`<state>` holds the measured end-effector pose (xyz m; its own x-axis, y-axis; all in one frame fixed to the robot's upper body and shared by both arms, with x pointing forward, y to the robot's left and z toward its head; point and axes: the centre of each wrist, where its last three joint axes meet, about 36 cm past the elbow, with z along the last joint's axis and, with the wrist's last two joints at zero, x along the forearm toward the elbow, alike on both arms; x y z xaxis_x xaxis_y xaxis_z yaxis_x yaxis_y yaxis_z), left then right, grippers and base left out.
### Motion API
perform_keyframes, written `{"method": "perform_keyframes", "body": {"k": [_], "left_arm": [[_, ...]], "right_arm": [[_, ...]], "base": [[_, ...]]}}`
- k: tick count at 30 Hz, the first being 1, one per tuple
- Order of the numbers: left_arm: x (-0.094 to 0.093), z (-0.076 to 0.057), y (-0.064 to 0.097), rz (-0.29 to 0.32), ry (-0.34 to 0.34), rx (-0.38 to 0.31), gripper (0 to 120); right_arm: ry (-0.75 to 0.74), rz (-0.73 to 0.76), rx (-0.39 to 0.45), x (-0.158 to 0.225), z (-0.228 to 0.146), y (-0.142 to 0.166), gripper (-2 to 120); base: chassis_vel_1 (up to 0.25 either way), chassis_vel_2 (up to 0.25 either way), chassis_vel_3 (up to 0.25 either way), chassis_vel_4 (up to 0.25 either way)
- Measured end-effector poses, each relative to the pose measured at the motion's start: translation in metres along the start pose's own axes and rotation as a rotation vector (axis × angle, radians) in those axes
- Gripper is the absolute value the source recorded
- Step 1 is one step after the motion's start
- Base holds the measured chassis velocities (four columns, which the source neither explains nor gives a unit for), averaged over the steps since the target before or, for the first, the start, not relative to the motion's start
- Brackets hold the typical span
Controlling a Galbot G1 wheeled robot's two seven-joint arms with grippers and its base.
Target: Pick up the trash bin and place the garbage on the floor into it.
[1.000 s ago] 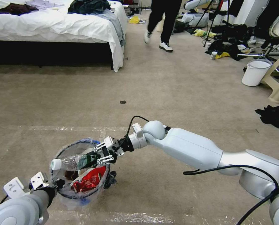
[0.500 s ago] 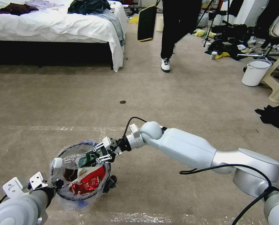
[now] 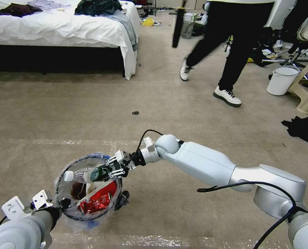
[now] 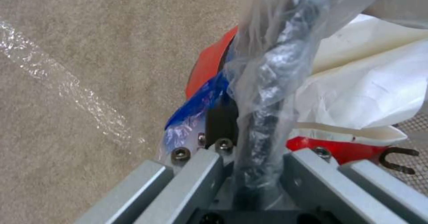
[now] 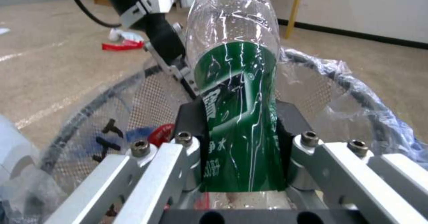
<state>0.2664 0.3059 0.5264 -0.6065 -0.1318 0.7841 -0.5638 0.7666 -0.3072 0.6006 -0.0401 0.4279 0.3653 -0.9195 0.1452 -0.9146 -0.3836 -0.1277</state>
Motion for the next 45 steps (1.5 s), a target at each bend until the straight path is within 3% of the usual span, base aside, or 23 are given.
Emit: {"method": "perform_keyframes", "body": {"k": [4,12,16,18,24,40,45], "left_arm": [[0.001,0.000,0.000,0.002,0.001,-0.001,0],[0.004,0.000,-0.002,0.009,0.001,0.000,0],[0.005,0.001,-0.002,0.010,0.003,0.000,0],[0.006,0.001,-0.003,0.015,0.004,0.002,0],[0.008,0.002,-0.003,0.018,0.007,0.004,0],[0.008,0.002,-0.004,0.027,0.015,0.010,0],[0.004,-0.003,-0.002,0.013,0.026,0.018,0]], "right_arm": [[0.010,0.000,0.006,-0.002,0.004,0.001,27],[0.026,-0.012,0.012,-0.007,0.007,0.001,60],[0.026,-0.012,0.011,-0.008,0.007,0.001,67],[0.027,-0.009,0.012,-0.009,0.006,0.000,82],[0.028,-0.005,0.011,-0.013,0.006,0.000,99],[0.012,0.007,0.008,-0.017,0.005,-0.001,100],[-0.050,0.029,0.031,-0.009,-0.015,-0.010,100]], "base": [[0.000,0.000,0.000,0.000],[0.000,0.000,0.000,0.000],[0.000,0.000,0.000,0.000],[0.000,0.000,0.000,0.000],[0.000,0.000,0.000,0.000],[0.000,0.000,0.000,0.000],[0.000,0.000,0.000,0.000]]}}
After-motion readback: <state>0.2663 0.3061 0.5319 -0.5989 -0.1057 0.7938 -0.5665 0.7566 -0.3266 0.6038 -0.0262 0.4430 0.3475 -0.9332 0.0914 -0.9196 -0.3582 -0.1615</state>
